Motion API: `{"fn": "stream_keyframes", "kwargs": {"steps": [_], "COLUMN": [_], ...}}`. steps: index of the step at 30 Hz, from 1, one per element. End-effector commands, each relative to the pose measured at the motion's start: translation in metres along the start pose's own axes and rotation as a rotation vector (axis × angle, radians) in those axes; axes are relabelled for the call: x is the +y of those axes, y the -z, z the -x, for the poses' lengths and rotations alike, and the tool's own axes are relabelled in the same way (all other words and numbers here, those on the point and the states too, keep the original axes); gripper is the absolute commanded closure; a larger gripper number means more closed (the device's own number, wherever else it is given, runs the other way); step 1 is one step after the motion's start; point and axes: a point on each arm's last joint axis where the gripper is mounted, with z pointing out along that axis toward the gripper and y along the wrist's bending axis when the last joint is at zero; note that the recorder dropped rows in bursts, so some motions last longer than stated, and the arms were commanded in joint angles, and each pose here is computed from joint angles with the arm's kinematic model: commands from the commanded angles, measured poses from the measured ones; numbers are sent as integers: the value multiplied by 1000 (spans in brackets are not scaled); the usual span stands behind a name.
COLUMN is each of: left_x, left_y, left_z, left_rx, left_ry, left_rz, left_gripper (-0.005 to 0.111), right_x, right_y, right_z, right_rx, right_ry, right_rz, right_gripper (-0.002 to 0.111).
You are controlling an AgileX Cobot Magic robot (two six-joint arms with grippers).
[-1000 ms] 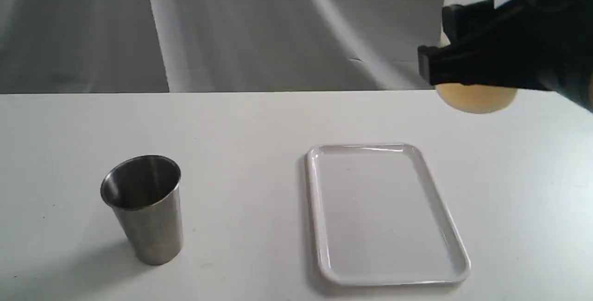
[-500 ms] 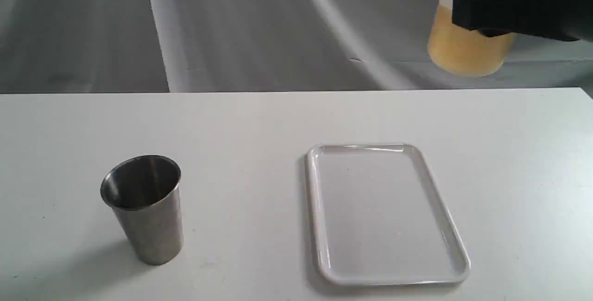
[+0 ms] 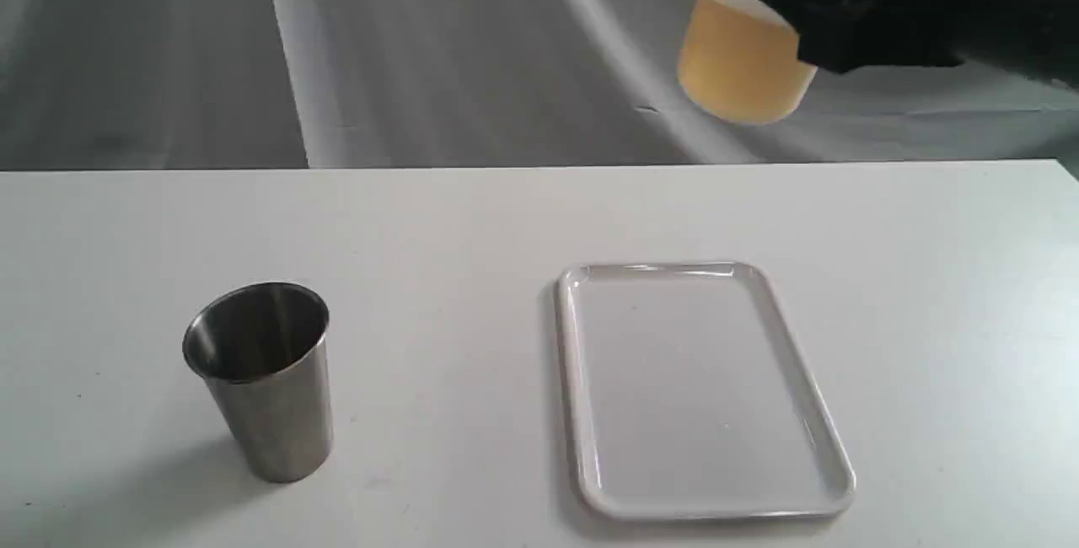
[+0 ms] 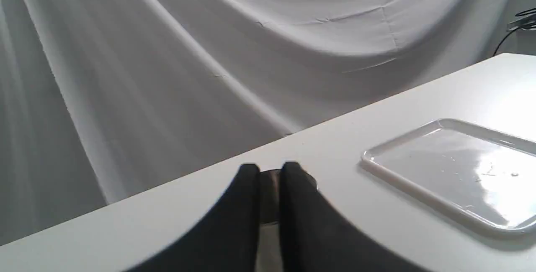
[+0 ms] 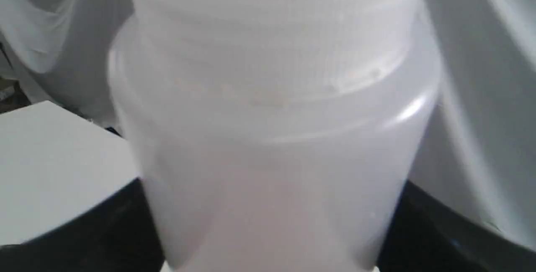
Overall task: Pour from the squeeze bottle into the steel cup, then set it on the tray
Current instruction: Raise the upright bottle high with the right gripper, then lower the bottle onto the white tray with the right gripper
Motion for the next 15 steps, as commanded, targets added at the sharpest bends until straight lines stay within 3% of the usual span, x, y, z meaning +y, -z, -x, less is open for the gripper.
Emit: {"fn": "stream_keyframes", "kwargs": {"steps": [1,7,15], "left_x": [0,0,0], "left_y": [0,0,0], "left_z": [-1,-1,-1], "left_rx": [2,2,2], "left_ry": [5,5,5], "left_rz": [0,0,0], "left_gripper": [98,98,98], "right_x": [-3,6,4], "right_y": [-9,-16,-30], "right_z": [-19,-74,-119], "right_rx": [18,102,148], "right_ry": [24,139,92], "right_rz": [9,84,69], "right_gripper": [76,76,76]}}
